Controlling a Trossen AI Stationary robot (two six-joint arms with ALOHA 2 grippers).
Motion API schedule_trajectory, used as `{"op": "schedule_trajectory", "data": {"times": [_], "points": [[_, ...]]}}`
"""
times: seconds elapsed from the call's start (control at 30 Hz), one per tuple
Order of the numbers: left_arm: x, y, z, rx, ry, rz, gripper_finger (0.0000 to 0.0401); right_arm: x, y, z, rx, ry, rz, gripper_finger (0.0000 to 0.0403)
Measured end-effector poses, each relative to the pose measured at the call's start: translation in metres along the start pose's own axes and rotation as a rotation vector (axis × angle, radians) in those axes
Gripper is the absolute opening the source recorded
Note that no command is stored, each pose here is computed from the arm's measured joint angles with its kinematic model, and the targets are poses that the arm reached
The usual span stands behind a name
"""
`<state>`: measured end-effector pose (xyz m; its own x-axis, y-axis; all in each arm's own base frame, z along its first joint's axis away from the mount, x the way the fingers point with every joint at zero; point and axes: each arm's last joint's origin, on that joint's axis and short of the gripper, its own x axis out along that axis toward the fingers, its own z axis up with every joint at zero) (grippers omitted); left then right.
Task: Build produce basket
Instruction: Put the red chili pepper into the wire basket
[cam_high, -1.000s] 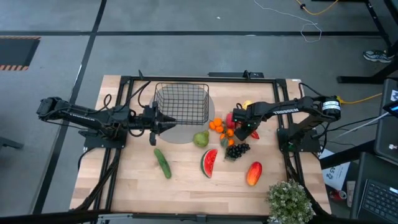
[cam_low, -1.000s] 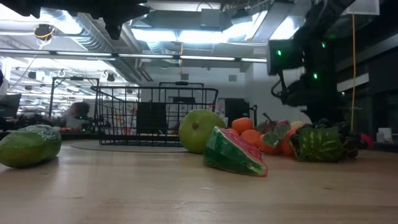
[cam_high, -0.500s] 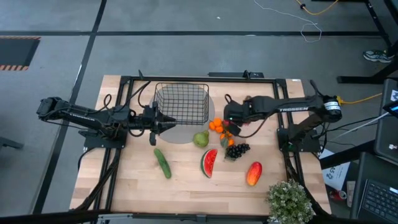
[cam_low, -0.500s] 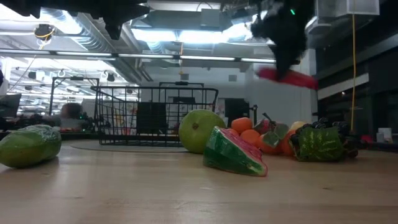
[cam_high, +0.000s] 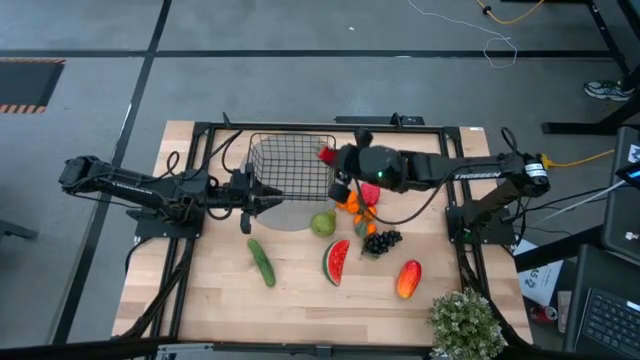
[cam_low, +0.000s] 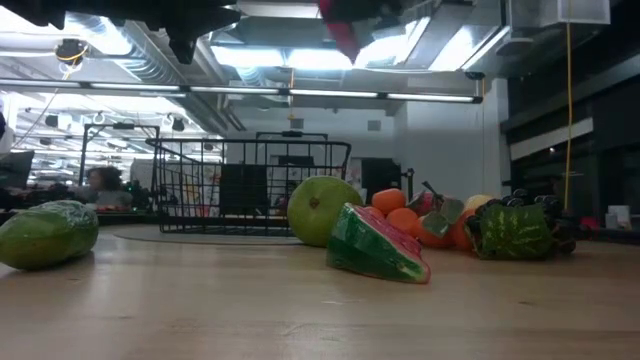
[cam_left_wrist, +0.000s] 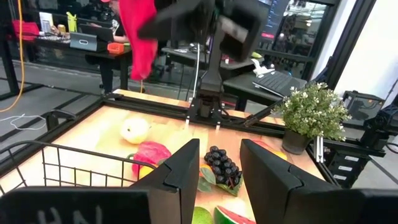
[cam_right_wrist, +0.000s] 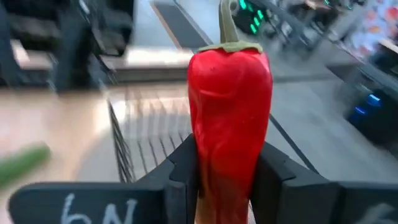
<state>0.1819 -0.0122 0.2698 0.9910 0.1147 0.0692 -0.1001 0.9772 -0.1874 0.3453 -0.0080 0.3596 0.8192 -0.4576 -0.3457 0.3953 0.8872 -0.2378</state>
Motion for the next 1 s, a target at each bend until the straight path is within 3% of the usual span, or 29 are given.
{"op": "schedule_trajectory", "data": {"times": [0.2, 0.47, 0.87, 1.0], "points": [[-0.001, 0.002, -0.012, 0.053, 0.119, 0.019, 0.0114, 0.022, -0.005, 0.003, 0.080, -0.081, 0.104, 0.0093], [-0.005, 0.006, -0.030, 0.122, 0.310, 0.046, 0.0114, 0.059, 0.008, -0.012, 0.110, -0.083, 0.113, 0.0102], [-0.005, 0.007, -0.031, 0.120, 0.328, 0.050, 0.0115, 0.105, 0.031, -0.048, 0.079, -0.003, 0.107, 0.0105], [-0.005, 0.007, -0.031, 0.120, 0.328, 0.050, 0.0114, 0.114, 0.033, -0.054, 0.142, -0.004, 0.102, 0.0105]]}}
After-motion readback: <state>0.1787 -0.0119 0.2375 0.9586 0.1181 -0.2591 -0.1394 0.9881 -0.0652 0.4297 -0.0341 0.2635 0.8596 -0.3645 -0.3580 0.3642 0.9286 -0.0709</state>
